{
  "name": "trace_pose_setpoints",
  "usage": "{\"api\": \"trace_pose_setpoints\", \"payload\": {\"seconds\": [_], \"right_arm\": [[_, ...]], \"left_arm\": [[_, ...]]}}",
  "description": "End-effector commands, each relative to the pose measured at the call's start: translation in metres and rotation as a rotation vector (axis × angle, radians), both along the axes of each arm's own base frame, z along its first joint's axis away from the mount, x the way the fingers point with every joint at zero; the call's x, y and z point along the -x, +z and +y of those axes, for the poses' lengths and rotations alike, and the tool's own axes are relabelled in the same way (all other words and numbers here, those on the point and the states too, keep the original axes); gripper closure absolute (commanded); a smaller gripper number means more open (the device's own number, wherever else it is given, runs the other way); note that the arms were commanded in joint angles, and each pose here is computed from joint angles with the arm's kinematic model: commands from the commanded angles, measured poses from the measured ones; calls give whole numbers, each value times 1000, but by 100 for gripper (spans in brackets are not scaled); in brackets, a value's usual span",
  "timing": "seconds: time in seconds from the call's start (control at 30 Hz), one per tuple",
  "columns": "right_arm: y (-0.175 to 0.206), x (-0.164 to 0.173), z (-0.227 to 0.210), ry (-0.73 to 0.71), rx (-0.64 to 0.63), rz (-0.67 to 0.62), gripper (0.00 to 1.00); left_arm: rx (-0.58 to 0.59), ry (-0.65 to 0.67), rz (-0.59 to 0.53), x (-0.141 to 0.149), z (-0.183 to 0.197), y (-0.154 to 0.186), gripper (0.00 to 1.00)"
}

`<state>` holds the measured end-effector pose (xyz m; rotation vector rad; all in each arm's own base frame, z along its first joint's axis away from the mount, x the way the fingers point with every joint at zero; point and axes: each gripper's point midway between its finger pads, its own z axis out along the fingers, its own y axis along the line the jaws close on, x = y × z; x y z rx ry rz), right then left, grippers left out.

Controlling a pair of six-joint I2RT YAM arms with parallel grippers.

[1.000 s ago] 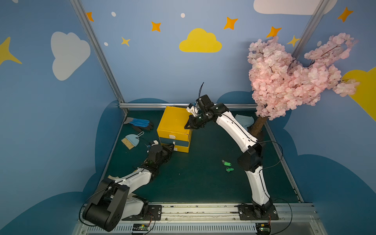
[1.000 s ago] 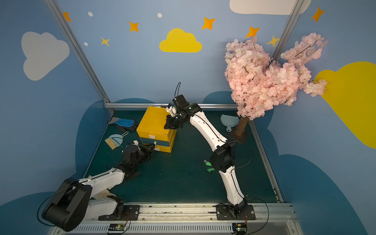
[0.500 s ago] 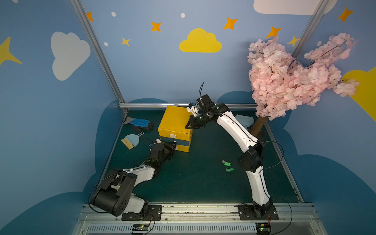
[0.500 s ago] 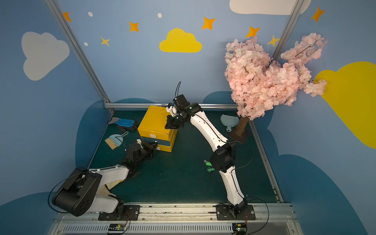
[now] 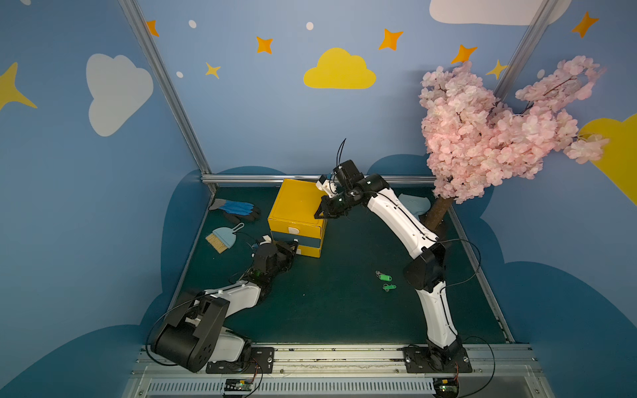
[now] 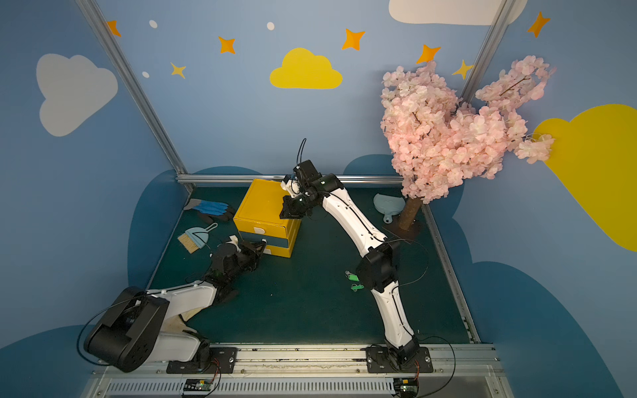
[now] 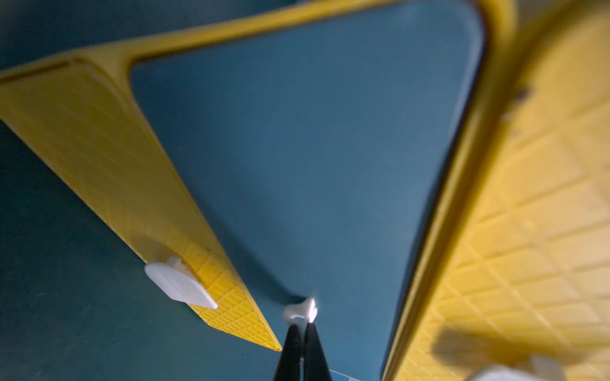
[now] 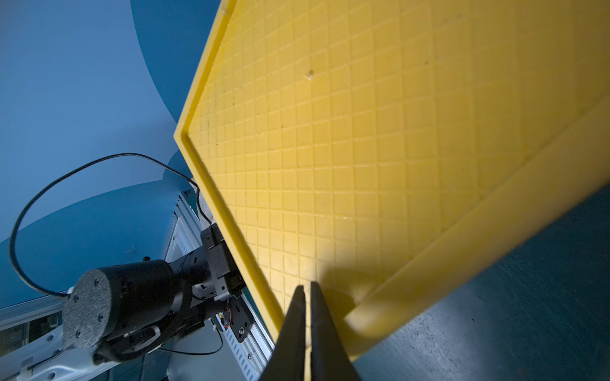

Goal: Take the keys out of the drawer
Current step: Open the drawer in the storage box.

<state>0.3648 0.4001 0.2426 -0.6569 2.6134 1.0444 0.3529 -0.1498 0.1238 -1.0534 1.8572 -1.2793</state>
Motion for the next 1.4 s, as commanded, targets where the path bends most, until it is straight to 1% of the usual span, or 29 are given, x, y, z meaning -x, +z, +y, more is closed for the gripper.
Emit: {"api": "trace_pose_setpoints", "payload": {"seconds": [0.0, 0.1, 0.3, 0.4, 0.53, 0.7, 0.93, 1.37], "right_arm": [[-33, 12, -22, -50, 127, 141, 89], [-31, 7, -18, -61, 114, 131, 89], [-28, 1, -14, -73, 108, 105, 89], [-30, -1, -14, -76, 114, 98, 89], [-32, -2, -15, -71, 125, 89, 89], [-34, -3, -17, -70, 137, 81, 89], [-33, -2, -17, -65, 139, 76, 89], [-27, -3, -20, -64, 150, 39, 88]], "left_arm": [[5, -10, 61, 17, 3, -6, 97], [-30, -48, 124, 38, 5, -11, 97], [-88, -49, 204, 84, 23, -15, 97], [-83, -52, 240, 104, 28, -24, 97], [-58, -73, 268, 121, 28, -33, 97], [-47, -114, 288, 130, 24, -33, 97], [-27, -138, 302, 138, 20, -32, 97], [-8, -141, 319, 147, 21, -29, 97]]}}
